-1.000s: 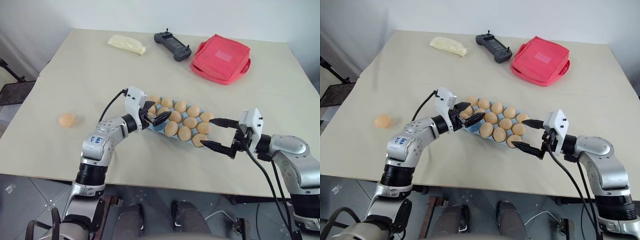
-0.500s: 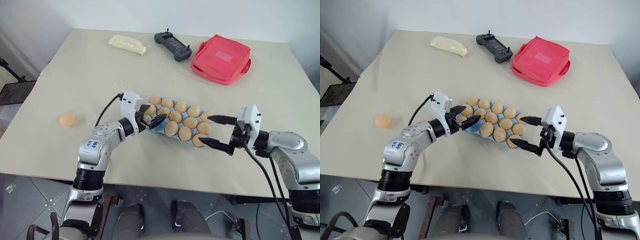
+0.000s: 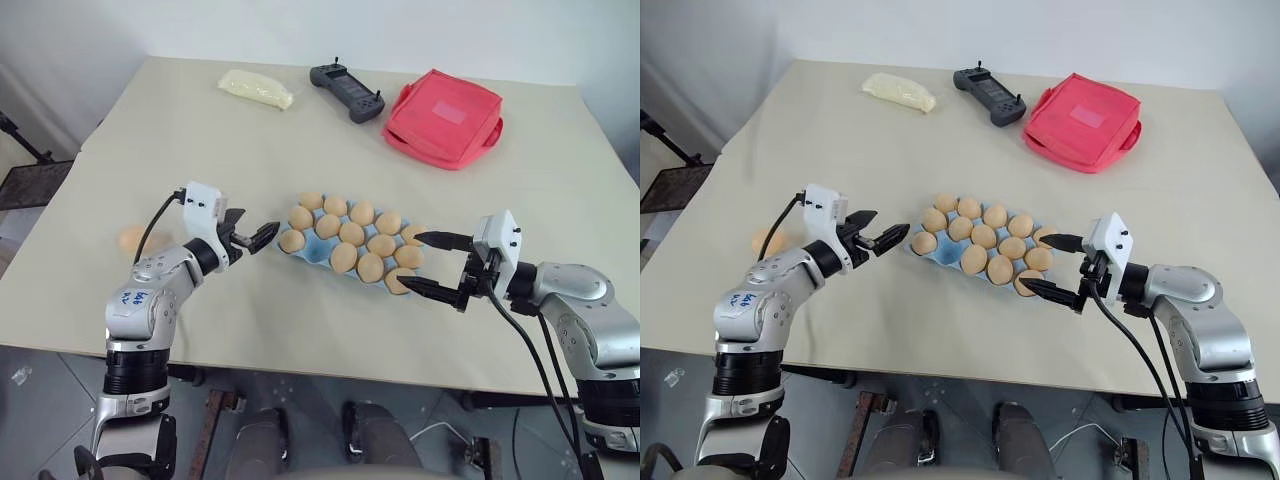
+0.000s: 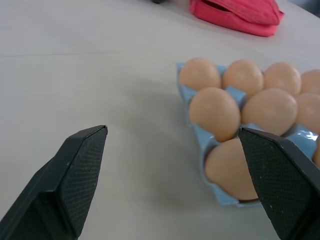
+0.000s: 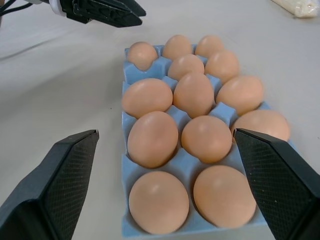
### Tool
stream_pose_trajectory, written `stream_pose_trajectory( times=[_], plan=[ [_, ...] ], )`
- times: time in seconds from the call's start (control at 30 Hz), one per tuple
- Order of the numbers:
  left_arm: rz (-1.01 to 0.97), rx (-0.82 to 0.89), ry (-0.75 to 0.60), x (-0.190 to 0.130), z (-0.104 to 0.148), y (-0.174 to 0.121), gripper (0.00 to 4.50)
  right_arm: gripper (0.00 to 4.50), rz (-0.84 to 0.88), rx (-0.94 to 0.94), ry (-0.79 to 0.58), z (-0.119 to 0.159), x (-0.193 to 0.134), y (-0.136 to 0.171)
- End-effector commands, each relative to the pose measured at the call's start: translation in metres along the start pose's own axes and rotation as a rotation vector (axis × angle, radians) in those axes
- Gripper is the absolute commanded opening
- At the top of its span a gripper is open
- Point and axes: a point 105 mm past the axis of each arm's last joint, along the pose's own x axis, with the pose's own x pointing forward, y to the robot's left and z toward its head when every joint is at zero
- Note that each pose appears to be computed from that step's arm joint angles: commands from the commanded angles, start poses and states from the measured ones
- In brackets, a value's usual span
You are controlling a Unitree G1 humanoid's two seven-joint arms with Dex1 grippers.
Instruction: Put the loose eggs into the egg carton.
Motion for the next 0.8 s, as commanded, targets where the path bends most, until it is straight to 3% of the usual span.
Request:
stream_pose_trajectory(
  times=[0.03, 0.27, 0.4, 0.8],
  plan=[
    [-0.014, 0.027, -0.051, -0.005, 0.017, 0.0, 4.47, 4.5, 0.003, -0.025, -0.017, 0.008, 0.001, -0.002],
    [-0.14, 0.012, -0.017, 0.003, 0.012, -0.029, 4.47, 4.5, 0.006, -0.025, -0.02, 0.007, 0.002, -0.001],
    [-0.153, 0.035, 0.046, 0.006, 0.001, -0.033, 4.47, 4.5, 0.001, -0.021, -0.016, 0.006, 0.0, 0.001],
    [-0.187, 0.142, 0.082, 0.02, 0.003, -0.038, 4.47, 4.5, -0.019, -0.015, -0.007, 0.002, -0.005, 0.002]
  ],
)
